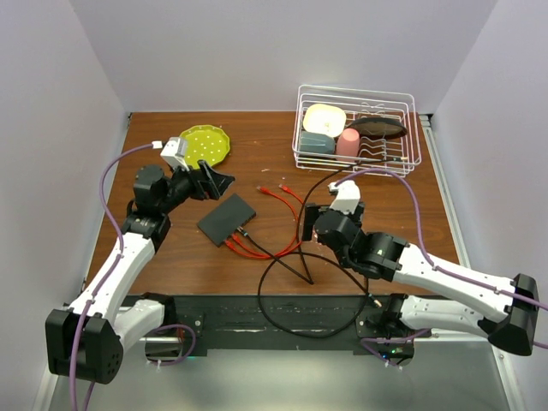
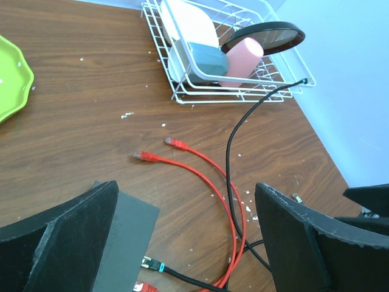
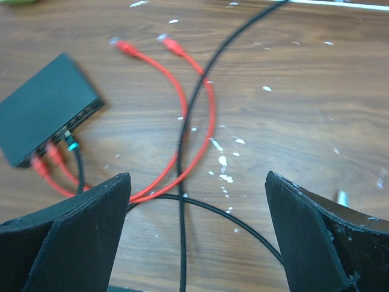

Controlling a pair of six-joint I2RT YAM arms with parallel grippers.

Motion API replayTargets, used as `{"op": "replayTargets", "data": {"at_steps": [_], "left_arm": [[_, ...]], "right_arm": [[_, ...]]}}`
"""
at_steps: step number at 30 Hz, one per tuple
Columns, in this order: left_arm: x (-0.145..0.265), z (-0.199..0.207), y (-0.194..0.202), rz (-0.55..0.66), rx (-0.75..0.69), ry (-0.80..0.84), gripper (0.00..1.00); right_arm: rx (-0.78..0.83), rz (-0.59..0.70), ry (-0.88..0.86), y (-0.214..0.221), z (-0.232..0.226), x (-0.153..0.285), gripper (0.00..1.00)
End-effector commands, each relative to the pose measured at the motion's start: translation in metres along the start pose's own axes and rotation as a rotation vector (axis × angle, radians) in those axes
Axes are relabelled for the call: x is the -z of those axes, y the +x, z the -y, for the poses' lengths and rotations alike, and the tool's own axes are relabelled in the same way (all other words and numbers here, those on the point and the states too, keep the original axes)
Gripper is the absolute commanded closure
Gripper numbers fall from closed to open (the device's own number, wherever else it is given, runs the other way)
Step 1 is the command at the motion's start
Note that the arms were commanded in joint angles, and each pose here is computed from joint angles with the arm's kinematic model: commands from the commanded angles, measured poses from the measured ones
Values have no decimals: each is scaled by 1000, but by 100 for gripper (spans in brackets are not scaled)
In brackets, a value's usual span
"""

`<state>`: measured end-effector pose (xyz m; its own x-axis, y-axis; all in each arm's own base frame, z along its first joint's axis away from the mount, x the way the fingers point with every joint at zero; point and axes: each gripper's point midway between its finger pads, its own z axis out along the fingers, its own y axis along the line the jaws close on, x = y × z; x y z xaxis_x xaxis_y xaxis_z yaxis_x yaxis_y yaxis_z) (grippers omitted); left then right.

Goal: Insert the plug into the switch port

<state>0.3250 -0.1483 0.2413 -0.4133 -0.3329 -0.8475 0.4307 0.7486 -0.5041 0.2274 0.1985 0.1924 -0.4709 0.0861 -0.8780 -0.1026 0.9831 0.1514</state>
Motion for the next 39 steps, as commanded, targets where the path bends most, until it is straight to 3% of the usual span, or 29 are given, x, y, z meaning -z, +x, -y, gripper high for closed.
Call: {"op": "replayTargets", "data": {"at_steps": [1,4,11,19,27,39], "left_arm": [[4,9,-18,30,-62,10,0],[3,3,-16,24,-66,-16,0],[0,2,-10,-9,-83,2,0],[-9,-3,-1,-45,-73,9,0],[-14,-6,4,-70,-79,17,0],[-15,-17,18,-111,-93,-12,0]], "right_arm": [[-132,46,154,1,32,5,7],[-173,21,227,17,48,2,10],[-253,-171,311,58,88,-21,15],[-332,-216,439,74,143,-29,17],[-367,-402,460,111,154,-44,20],[-413,-512,458,130,164,-42,28]]}}
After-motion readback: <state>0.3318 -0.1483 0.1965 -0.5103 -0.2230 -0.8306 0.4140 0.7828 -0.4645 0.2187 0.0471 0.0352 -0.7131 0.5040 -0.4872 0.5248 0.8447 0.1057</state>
